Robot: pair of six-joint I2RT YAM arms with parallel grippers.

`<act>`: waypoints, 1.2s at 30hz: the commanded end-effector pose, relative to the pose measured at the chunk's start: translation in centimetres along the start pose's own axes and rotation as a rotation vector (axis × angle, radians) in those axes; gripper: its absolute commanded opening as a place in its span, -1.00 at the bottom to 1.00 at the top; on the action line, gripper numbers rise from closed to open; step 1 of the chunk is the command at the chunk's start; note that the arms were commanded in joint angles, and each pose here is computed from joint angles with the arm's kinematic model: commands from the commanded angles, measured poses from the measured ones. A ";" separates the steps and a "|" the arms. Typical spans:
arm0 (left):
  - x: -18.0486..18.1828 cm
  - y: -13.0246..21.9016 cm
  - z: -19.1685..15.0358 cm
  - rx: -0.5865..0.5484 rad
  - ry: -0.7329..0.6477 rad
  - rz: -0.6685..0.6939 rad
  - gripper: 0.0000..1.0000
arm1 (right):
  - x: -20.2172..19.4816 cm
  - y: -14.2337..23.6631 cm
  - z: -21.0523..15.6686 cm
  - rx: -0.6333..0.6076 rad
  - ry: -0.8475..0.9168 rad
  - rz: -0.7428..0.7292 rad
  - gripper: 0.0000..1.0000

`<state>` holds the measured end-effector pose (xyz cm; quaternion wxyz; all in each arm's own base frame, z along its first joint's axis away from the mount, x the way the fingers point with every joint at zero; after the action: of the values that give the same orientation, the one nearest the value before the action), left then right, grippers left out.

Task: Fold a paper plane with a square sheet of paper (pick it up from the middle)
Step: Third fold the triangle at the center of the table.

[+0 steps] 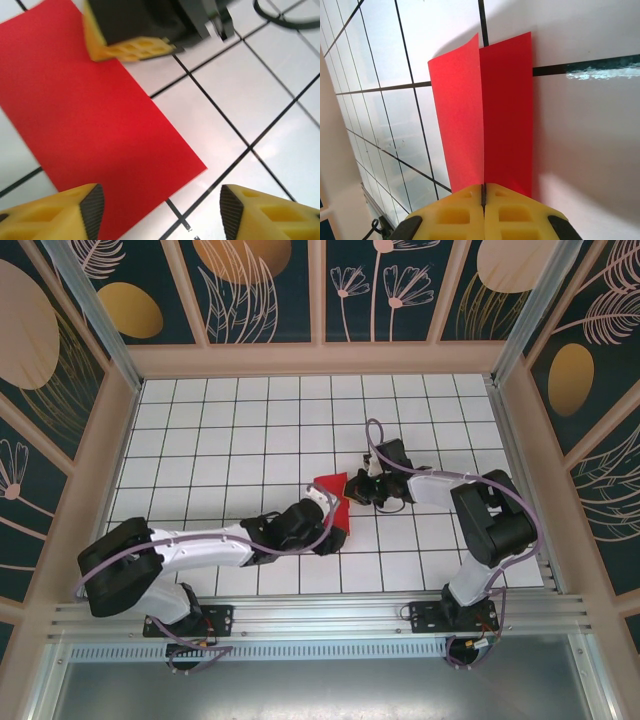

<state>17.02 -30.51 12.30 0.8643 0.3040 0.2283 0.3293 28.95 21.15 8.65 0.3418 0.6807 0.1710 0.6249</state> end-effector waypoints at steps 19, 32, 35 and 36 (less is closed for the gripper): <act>-1.3 -2.5 0.2 0.006 -0.253 0.345 -0.26 | 0.2 0.1 -0.2 -0.014 0.023 -0.026 -0.85; -2.2 -1.5 0.1 -0.026 -0.238 0.205 -1.00 | 0.3 -0.1 0.2 0.004 0.064 -0.055 -0.81; -2.0 -1.6 0.2 -0.028 -0.210 0.182 -1.00 | 0.6 0.1 0.2 0.002 0.074 -0.050 -0.76; -1.7 -1.6 0.2 -0.030 -0.195 0.176 -1.00 | 0.7 0.2 0.3 0.001 0.080 -0.051 -0.74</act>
<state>16.64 -32.60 10.70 0.8383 0.3683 0.0908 0.3916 28.54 21.14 8.51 0.3488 0.6662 0.2013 0.6277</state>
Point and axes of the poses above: each hand's point on the last joint's axis, 136 mm out from that joint toward the fingers, its own y axis back along the fingers, its own x axis along the line the jaws close on, z = x × y, the point moved 6 cm from there along y, back along the fingers, and after that the axes turned 6 degrees about -y, right-handed, at the moved point
